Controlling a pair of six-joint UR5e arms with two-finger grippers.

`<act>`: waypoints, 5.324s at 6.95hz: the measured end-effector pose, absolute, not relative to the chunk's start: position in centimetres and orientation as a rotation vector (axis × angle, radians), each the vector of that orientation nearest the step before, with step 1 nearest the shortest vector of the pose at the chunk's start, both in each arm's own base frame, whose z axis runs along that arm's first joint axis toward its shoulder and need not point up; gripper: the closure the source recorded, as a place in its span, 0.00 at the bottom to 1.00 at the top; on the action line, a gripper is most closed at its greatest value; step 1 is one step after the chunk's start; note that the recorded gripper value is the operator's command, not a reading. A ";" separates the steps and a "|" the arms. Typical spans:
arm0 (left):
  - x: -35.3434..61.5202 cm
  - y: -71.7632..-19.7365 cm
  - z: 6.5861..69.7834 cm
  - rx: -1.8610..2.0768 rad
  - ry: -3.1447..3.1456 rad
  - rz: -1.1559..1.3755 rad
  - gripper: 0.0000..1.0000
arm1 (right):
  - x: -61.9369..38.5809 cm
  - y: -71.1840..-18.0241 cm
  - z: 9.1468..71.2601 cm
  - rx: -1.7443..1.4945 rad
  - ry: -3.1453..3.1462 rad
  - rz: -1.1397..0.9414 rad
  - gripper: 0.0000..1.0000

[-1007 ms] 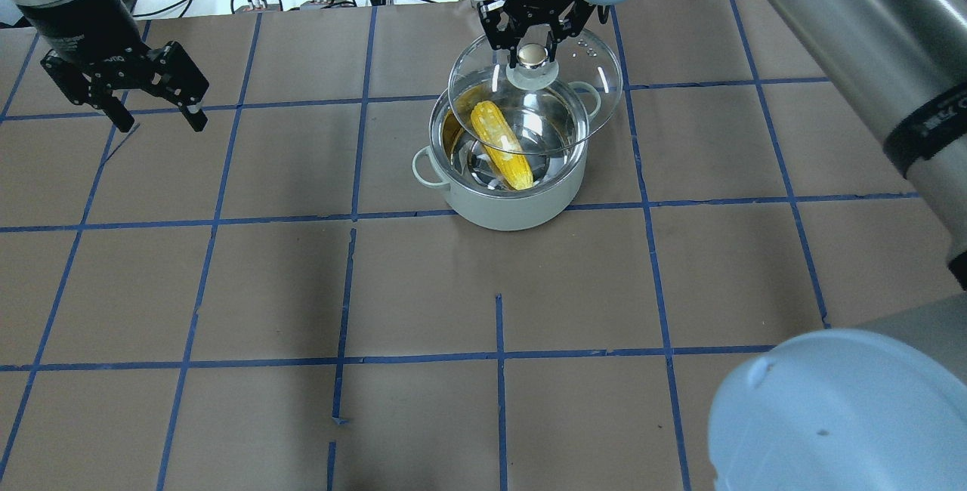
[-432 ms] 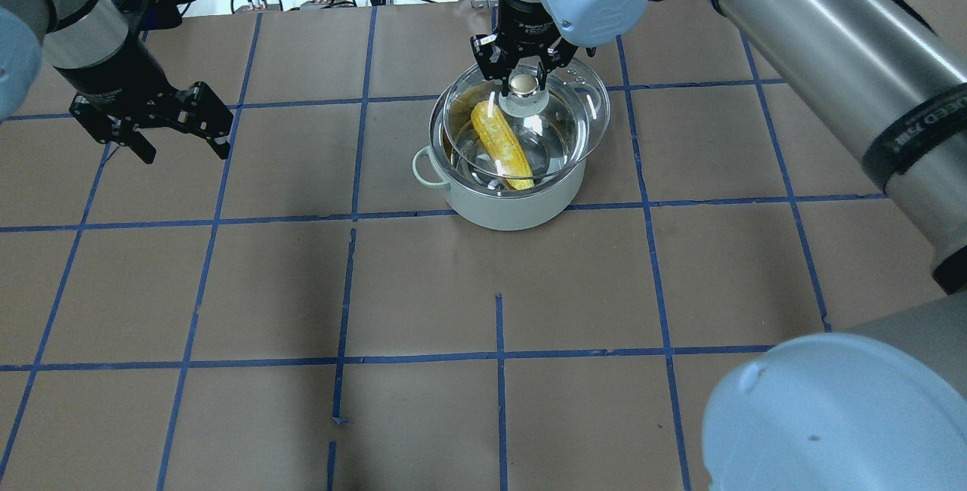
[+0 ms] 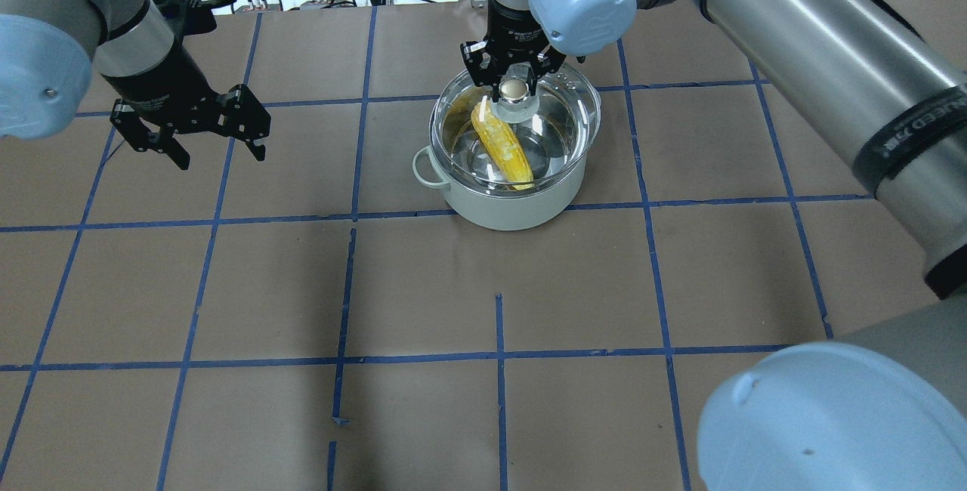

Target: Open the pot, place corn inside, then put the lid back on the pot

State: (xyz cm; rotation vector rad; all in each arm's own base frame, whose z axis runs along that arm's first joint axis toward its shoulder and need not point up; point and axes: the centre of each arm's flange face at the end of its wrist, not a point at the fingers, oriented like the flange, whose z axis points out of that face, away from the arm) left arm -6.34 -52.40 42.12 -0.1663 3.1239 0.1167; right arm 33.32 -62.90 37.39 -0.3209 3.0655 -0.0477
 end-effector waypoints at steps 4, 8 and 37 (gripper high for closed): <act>-7.1 -52.5 42.7 -0.182 3.138 0.080 0.00 | 33.7 -62.5 36.8 -0.329 3.062 -0.038 0.82; -7.3 -52.9 42.8 -0.173 3.183 -0.003 0.00 | 33.7 -62.7 36.6 -0.329 3.058 -0.048 0.81; -7.5 -52.9 44.1 -0.114 3.217 -0.080 0.00 | 14.2 -51.6 49.0 -0.177 3.074 0.120 0.01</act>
